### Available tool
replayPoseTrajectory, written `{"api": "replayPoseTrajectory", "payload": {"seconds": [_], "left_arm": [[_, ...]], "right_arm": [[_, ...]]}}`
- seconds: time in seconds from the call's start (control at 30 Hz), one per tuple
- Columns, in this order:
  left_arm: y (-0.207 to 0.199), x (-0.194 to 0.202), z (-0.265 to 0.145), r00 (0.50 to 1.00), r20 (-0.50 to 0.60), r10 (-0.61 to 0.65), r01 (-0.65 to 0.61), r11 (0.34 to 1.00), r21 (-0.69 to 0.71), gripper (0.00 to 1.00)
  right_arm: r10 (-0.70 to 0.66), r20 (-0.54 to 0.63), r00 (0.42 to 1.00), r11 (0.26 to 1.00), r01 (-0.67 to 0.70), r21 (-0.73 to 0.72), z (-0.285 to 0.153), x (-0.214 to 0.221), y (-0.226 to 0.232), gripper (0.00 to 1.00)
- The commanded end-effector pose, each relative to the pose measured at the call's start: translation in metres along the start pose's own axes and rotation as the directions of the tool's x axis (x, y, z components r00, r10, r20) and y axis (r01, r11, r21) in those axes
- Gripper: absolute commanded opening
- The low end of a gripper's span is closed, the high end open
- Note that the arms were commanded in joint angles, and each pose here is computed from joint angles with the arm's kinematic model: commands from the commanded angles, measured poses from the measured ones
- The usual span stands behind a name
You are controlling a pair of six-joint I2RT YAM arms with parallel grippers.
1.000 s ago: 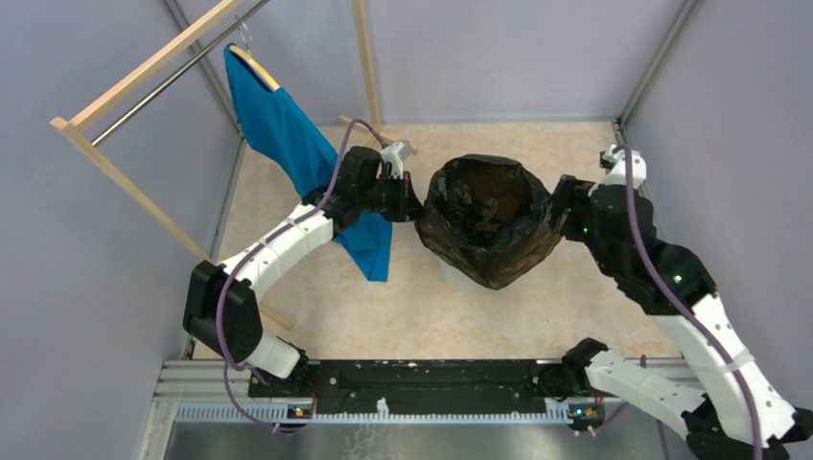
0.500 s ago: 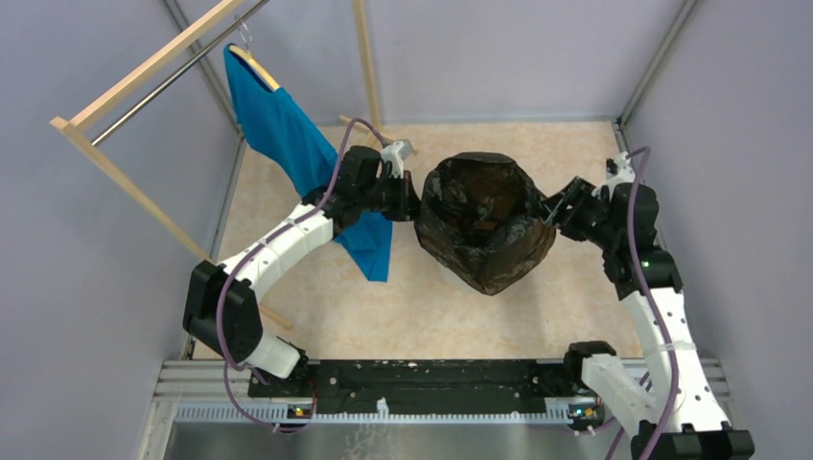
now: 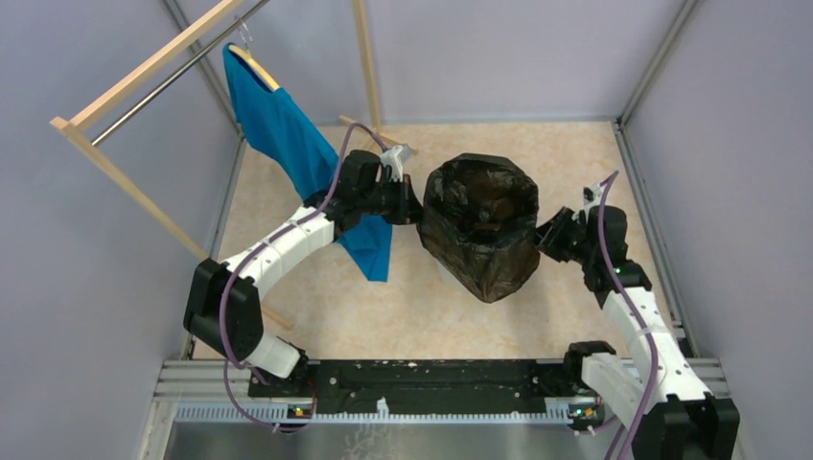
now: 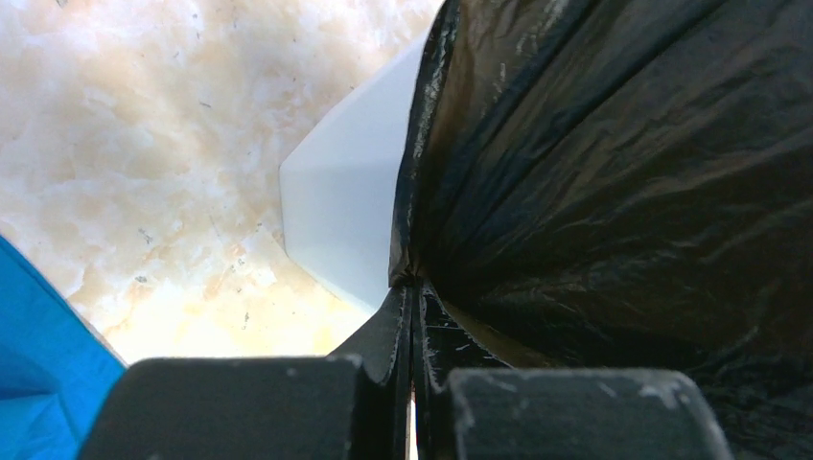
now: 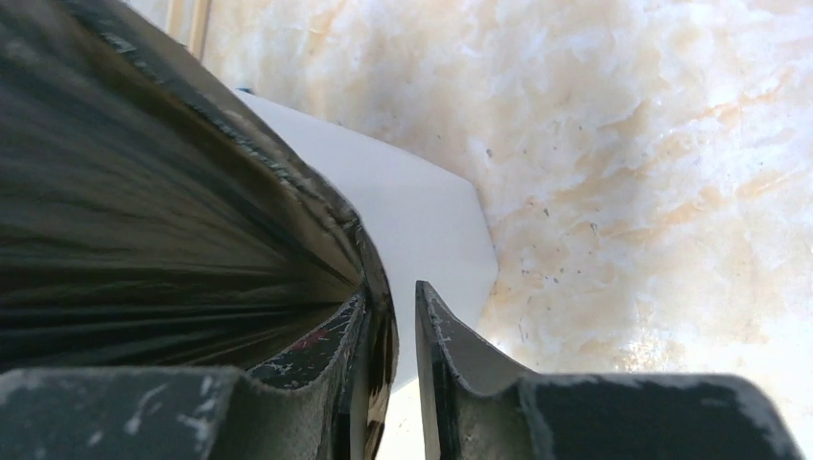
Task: Put the trash bags into the trash bin
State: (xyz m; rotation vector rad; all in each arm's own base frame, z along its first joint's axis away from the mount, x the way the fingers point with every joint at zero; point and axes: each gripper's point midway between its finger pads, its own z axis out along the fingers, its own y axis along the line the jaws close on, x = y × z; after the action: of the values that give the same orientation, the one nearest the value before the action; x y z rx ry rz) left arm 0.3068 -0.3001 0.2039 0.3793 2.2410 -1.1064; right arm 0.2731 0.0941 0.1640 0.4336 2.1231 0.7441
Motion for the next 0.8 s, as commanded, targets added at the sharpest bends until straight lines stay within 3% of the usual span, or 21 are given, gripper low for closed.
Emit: {"api": "replayPoseTrajectory", "payload": {"seconds": [0.0, 0.1, 0.27, 0.4, 0.5, 0.6, 0.67, 0.77], "left_arm": [[0.000, 0.004, 0.007, 1.000, -0.002, -0.019, 0.019, 0.999, 0.038, 0.00], [0.007, 0.008, 0.006, 1.000, -0.003, -0.016, 0.016, 1.000, 0.011, 0.00], [0.016, 0.007, 0.001, 1.000, 0.008, 0.009, -0.008, 0.999, -0.050, 0.03], [0.016, 0.003, -0.005, 0.999, 0.021, 0.034, -0.033, 0.997, -0.075, 0.08], [0.012, -0.002, -0.010, 0.998, 0.035, 0.052, -0.049, 0.996, -0.075, 0.10], [0.008, -0.004, -0.012, 0.997, 0.042, 0.060, -0.057, 0.996, -0.064, 0.11], [0.007, -0.003, -0.011, 0.998, 0.038, 0.055, -0.053, 0.997, -0.054, 0.11], [0.006, 0.000, -0.009, 0.999, 0.030, 0.041, -0.040, 0.998, -0.042, 0.09]], "right_arm": [[-0.004, 0.029, 1.000, 1.000, 0.004, -0.022, 0.012, -0.008, 0.001, 0.22], [-0.010, 0.014, 1.000, 1.000, 0.010, 0.023, 0.011, -0.010, -0.004, 0.25], [-0.098, 0.040, 0.994, 0.977, 0.088, 0.192, -0.012, -0.038, -0.013, 0.48], [-0.204, 0.148, 0.968, 0.929, 0.144, 0.341, -0.054, -0.084, -0.009, 0.60], [-0.282, 0.226, 0.933, 0.909, 0.184, 0.374, -0.083, -0.122, 0.012, 0.63], [-0.331, 0.315, 0.890, 0.918, 0.227, 0.324, -0.104, -0.156, 0.050, 0.63], [-0.372, 0.356, 0.857, 0.926, 0.319, 0.200, -0.109, -0.170, 0.093, 0.63], [-0.455, 0.305, 0.836, 0.880, 0.474, 0.015, -0.094, -0.152, 0.161, 0.67]]}}
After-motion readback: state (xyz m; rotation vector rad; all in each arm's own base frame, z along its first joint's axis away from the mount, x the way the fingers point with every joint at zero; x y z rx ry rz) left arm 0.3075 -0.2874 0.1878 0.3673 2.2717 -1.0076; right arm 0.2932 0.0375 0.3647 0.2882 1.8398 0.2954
